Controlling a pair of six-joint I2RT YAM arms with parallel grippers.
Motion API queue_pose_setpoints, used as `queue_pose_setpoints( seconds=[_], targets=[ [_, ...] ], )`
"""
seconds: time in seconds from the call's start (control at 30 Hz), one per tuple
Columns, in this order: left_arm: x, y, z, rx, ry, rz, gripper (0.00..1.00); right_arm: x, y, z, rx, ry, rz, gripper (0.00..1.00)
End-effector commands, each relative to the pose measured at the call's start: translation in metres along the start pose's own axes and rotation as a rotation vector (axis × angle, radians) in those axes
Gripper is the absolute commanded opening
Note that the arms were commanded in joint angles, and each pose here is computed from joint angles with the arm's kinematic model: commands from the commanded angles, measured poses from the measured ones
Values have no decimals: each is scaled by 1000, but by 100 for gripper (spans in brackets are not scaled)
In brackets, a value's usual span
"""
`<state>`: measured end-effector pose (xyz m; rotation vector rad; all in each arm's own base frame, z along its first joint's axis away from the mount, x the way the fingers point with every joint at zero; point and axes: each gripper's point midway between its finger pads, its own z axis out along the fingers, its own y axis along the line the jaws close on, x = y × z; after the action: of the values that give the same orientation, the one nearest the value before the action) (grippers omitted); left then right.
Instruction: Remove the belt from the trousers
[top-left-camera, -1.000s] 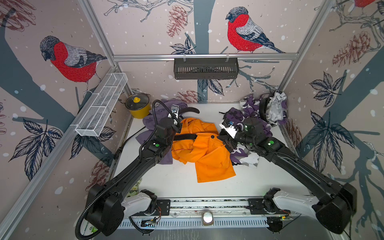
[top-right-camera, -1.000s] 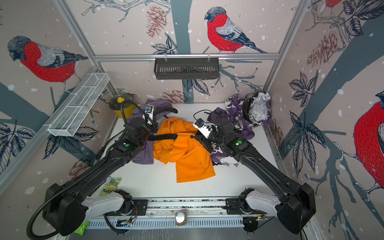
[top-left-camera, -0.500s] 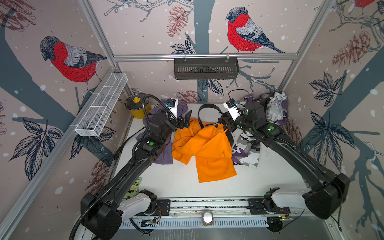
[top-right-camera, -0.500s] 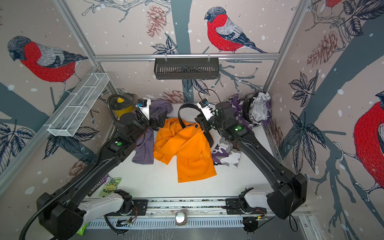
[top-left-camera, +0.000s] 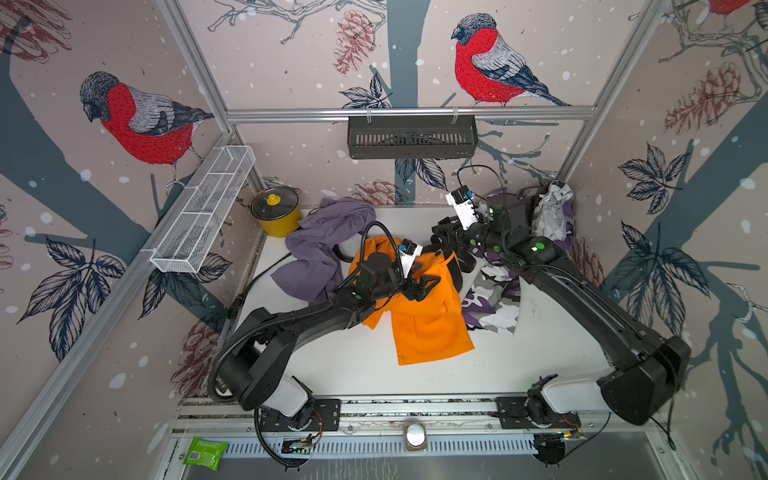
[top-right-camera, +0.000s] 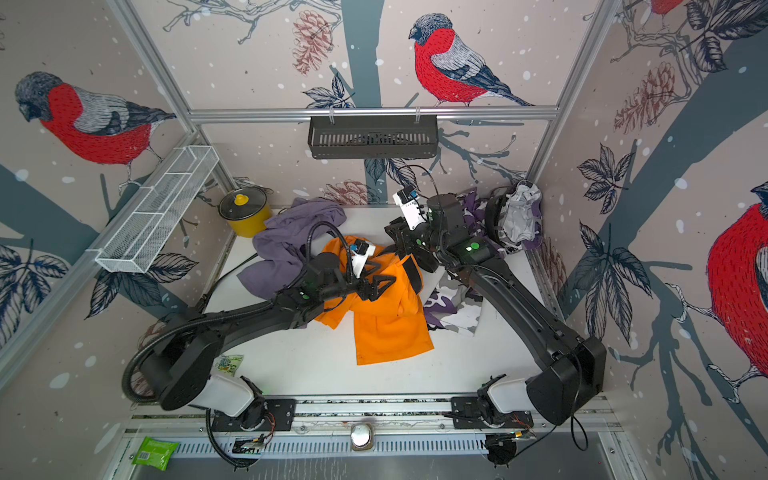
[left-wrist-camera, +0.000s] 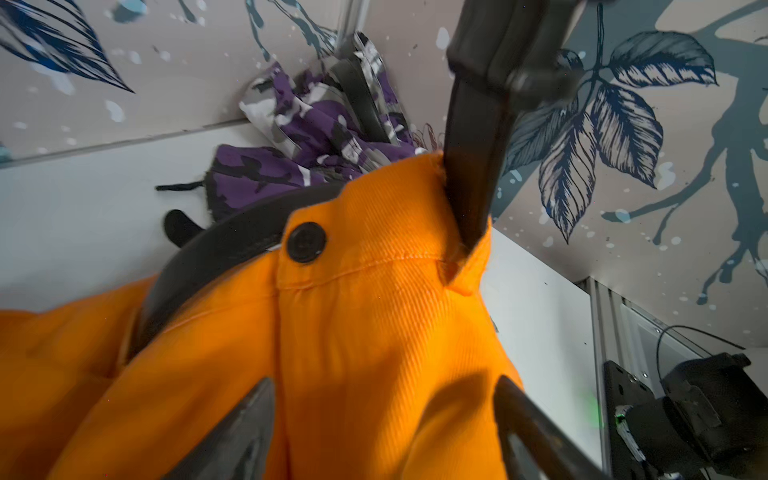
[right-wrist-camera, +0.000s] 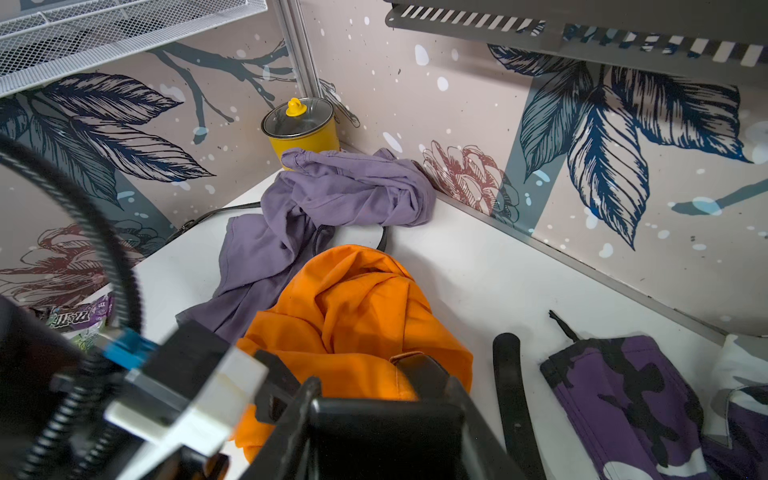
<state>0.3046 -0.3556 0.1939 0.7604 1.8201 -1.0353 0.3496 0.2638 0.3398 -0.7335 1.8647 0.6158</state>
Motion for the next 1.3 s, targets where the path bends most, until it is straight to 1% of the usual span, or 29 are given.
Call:
queue_pose_setpoints(
  seconds=[0.0, 0.07, 0.17, 0.2, 0.23, 0.27, 0.3, 0.33, 0.37, 0.43, 0.47, 0.53, 0.6, 0.67, 0.7, 0.77, 0.87, 1.0, 1.1, 1.17, 1.27],
  targets=[
    [20, -8, 20, 101, 78, -33, 48, -25, 1, -8, 3, -80, 2, 2],
    [40, -1, 28, 93, 129, -76, 31, -31, 1, -10, 3, -98, 0, 2],
    [64, 9, 34, 52, 200, -112, 15, -39, 2, -12, 4, -118, -5, 2],
    [71, 12, 35, 36, 226, -113, 12, -42, 2, -13, 3, -124, -7, 2],
    [78, 14, 37, 19, 253, -114, 12, -44, 1, -12, 6, -128, -9, 2],
    [85, 15, 38, 15, 281, -116, 13, -46, 1, -13, 5, -133, -13, 2],
    [90, 15, 39, 10, 299, -119, 17, -48, 1, -13, 5, -137, -16, 2],
    [92, 15, 37, 4, 301, -123, 27, -50, 1, -12, 5, -139, -18, 2],
    [88, 14, 34, -11, 282, -118, 42, -50, 0, -11, 4, -135, -22, 2],
    [71, 13, 23, -45, 213, -103, 66, -47, -1, -7, 5, -122, -22, 2],
    [59, 12, 15, -63, 164, -93, 74, -45, -2, -6, 8, -115, -20, 2],
    [35, 9, -2, -99, 83, -81, 82, -42, -2, -4, 9, -109, -15, 2],
    [12, 5, -18, -116, 4, -49, 85, -39, -1, -1, 5, -102, -11, 2],
    [-12, 8, -35, -174, -96, -69, 86, -37, 3, 2, -5, -96, -10, 2],
    [-21, 7, -40, -181, -129, -69, 87, -37, 6, 4, -9, -93, -10, 2],
    [-41, 4, -45, -166, -174, -85, 87, -36, 12, 9, -15, -84, -14, 3],
    [-65, -6, -41, -95, -220, -135, 87, -35, 21, 16, -30, -76, -7, 3],
    [-81, -15, -32, 7, -278, -254, 86, -36, 29, 24, -31, -72, 3, 3],
    [-85, -17, -30, 68, -329, -332, 85, -38, 35, 27, -32, -78, 15, 3],
    [-85, -16, -26, 94, -339, -369, 81, -39, 40, 29, -38, -80, 19, 3],
    [-90, -17, -25, 128, -368, -390, 74, -39, 46, 31, -50, -83, 24, 3]
  ],
)
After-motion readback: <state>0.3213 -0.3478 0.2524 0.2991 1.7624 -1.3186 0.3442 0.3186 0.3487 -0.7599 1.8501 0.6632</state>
